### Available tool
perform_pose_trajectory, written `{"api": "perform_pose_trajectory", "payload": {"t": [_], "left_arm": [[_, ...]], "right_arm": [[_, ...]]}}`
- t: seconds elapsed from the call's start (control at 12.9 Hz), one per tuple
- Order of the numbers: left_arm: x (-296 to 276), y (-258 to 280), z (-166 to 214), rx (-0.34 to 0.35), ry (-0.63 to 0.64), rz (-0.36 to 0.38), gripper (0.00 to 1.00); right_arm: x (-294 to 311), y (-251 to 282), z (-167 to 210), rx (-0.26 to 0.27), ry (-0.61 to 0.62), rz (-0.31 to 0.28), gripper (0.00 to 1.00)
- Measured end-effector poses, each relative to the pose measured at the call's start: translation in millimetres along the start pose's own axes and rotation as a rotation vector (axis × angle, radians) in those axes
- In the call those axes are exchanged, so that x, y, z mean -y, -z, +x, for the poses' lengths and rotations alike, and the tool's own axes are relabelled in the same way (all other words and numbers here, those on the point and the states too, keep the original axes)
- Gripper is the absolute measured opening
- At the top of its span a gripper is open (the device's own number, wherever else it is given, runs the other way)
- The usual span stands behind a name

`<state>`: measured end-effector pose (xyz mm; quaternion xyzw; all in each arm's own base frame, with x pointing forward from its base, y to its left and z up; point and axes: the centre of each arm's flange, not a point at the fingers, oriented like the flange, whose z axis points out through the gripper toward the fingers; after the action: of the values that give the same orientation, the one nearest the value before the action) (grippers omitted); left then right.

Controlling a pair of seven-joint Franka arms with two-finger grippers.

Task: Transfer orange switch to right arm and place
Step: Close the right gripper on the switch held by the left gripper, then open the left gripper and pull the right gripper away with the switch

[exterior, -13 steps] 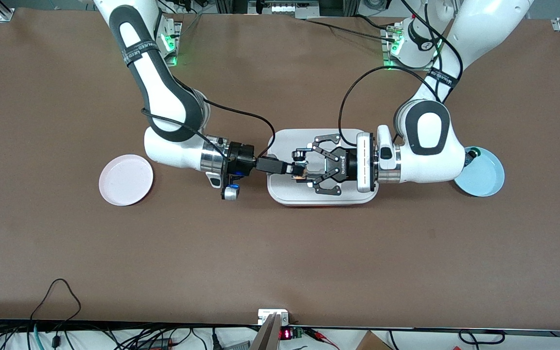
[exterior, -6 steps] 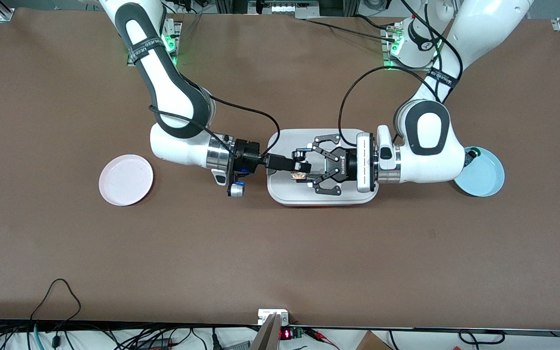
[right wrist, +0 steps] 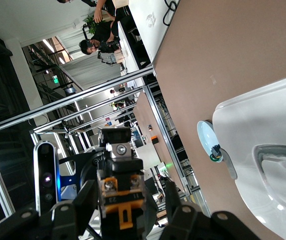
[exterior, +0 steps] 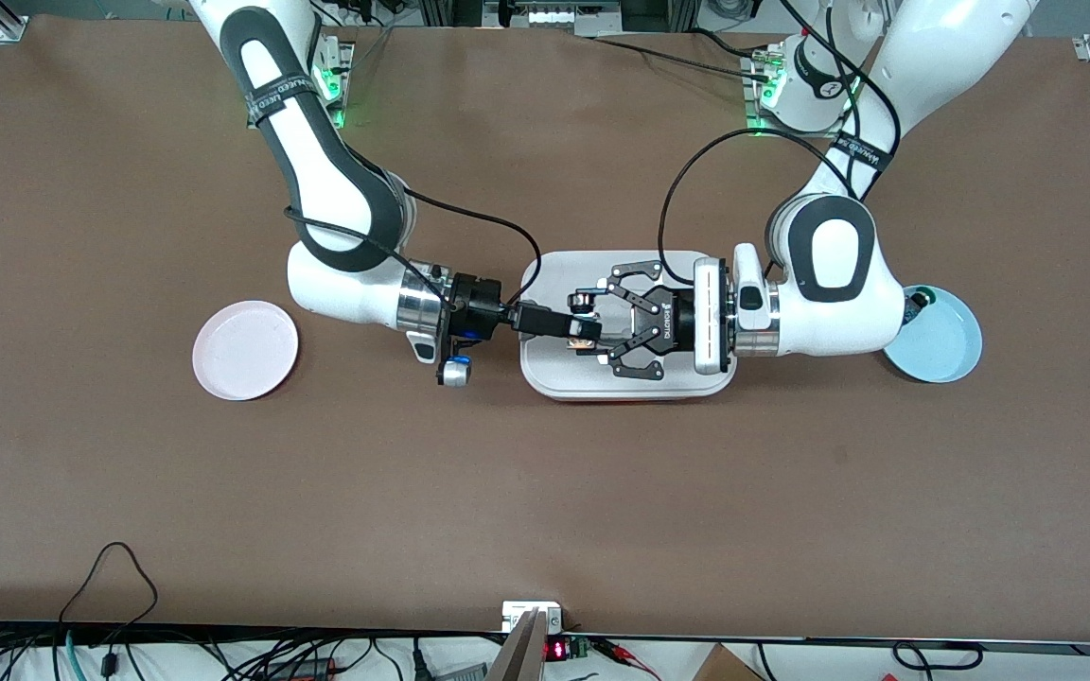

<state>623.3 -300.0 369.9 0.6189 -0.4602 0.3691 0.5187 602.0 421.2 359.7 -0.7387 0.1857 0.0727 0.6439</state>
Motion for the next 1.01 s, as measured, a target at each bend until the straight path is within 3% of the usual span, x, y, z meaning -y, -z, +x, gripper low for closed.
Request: {"api": "perform_pose_trajectory", "payload": {"t": [0.39, 1.01], "left_arm": [[-2, -4, 1, -0.013, 0.008, -0.002, 0.72], [-1, -4, 1, -0.017, 0.009, -0.001, 0.72]], "right_arm": [[2, 2, 2, -0.006, -0.004, 0.009, 0.61], [8, 11, 10, -0.02, -0.001, 0.022, 0.48]]}}
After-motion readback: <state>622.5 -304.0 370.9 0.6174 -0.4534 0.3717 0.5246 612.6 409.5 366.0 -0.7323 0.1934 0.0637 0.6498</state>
